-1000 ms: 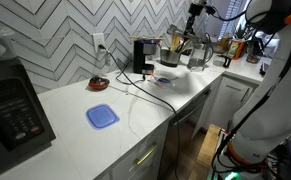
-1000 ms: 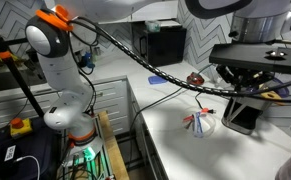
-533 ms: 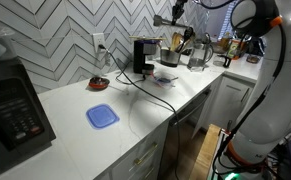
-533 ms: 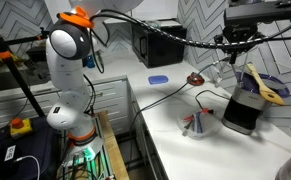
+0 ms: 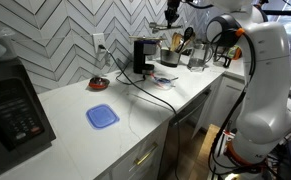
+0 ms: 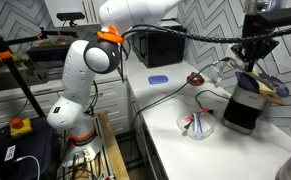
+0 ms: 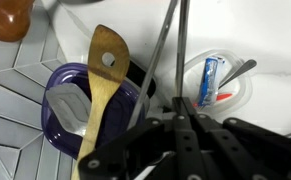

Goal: Put the tong on the blue lid on top of the coffee marker

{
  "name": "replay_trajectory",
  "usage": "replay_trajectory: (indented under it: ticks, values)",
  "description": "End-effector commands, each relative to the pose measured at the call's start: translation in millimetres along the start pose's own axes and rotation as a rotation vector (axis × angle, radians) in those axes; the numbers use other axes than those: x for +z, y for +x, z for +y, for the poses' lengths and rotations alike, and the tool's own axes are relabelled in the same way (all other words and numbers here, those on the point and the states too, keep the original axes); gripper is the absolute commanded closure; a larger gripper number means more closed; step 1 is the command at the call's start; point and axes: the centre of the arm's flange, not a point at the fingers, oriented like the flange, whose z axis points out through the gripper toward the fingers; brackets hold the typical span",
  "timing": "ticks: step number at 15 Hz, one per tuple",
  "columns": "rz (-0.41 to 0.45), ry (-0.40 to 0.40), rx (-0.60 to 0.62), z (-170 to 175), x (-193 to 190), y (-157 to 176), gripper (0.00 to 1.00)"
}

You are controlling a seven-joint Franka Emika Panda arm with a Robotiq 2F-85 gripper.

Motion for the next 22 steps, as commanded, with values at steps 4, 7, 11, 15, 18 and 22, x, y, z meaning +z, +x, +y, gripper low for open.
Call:
replay_trajectory:
  ticks: [4, 7, 11, 15, 18, 22]
  values:
    - [-0.002, -0.013, -0.036, 9.2, -1.3, -2.6, 1.00]
    - [0.044, -0.041, -0.227, 39.0, -10.1, -4.1, 1.00]
    - [0.056, -0.021, -0.378, 71.0, -10.1, 12.6, 1.00]
    - [0.154, -0.008, -0.342, 89.3, -6.6, 32.9, 1.00]
    - [0.204, 0.008, -0.268, 91.3, 1.8, 34.8, 1.00]
    - [0.169, 0.013, -0.268, 23.9, 35.7, 43.8, 0.99]
